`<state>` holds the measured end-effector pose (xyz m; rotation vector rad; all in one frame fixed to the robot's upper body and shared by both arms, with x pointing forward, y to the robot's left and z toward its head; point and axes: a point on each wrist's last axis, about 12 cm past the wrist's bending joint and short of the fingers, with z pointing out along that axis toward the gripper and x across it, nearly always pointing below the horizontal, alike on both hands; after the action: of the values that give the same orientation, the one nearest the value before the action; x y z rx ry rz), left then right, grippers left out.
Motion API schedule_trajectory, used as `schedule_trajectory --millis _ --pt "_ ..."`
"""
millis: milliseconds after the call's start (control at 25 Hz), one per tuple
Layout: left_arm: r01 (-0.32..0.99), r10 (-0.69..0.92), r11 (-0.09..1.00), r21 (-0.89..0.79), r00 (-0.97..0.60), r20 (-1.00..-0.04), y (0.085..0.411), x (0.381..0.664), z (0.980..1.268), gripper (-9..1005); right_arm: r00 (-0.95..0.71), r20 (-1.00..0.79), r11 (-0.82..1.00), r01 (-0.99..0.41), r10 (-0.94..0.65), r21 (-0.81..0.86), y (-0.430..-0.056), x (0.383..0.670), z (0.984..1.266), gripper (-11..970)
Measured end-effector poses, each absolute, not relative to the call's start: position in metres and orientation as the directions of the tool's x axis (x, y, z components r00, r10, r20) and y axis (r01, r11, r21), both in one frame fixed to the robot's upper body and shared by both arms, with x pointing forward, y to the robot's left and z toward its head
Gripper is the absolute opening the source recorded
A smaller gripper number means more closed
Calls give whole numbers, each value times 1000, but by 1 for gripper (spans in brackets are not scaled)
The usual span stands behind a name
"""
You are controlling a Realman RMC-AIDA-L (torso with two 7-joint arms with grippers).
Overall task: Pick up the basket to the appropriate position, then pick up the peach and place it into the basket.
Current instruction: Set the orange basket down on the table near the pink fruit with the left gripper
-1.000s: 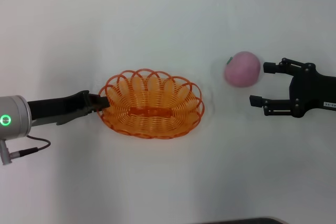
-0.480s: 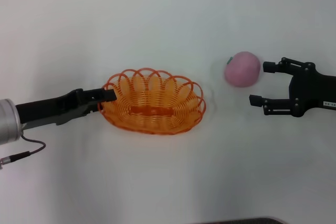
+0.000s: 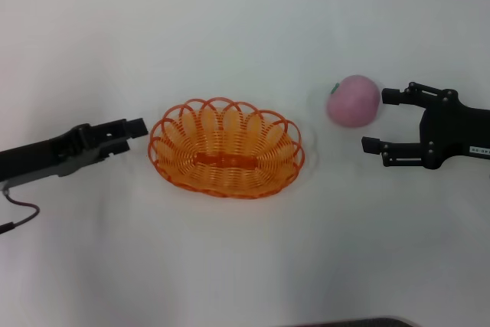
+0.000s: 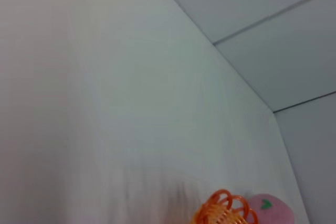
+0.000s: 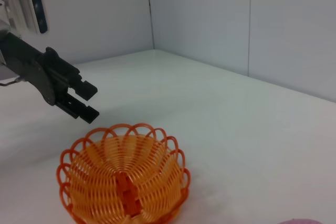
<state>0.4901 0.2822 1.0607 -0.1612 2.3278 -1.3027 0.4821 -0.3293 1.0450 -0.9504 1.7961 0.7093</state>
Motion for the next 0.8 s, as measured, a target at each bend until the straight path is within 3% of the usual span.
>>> schedule_trajectory --millis 200,360,480,640,800 --pt "189 -324 562 -805 -845 -425 294 493 1066 633 -245 -924 531 -845 -293 56 -329 483 1045 943" --pt "318 -274 591 -741 -785 -556 299 497 1072 636 -245 -929 545 -836 -278 58 -329 484 1046 943" --pt "434 -217 622 -652 -704 -676 302 497 1073 638 -246 -934 565 -823 -258 60 -330 486 1047 943" --pt "507 -171 649 -567 -630 -758 307 498 1071 641 -243 -946 610 -790 -215 65 -332 488 1046 943" --pt "631 -32 665 -399 -509 -860 310 492 1069 726 -225 -959 645 -762 -174 61 -335 490 1049 943"
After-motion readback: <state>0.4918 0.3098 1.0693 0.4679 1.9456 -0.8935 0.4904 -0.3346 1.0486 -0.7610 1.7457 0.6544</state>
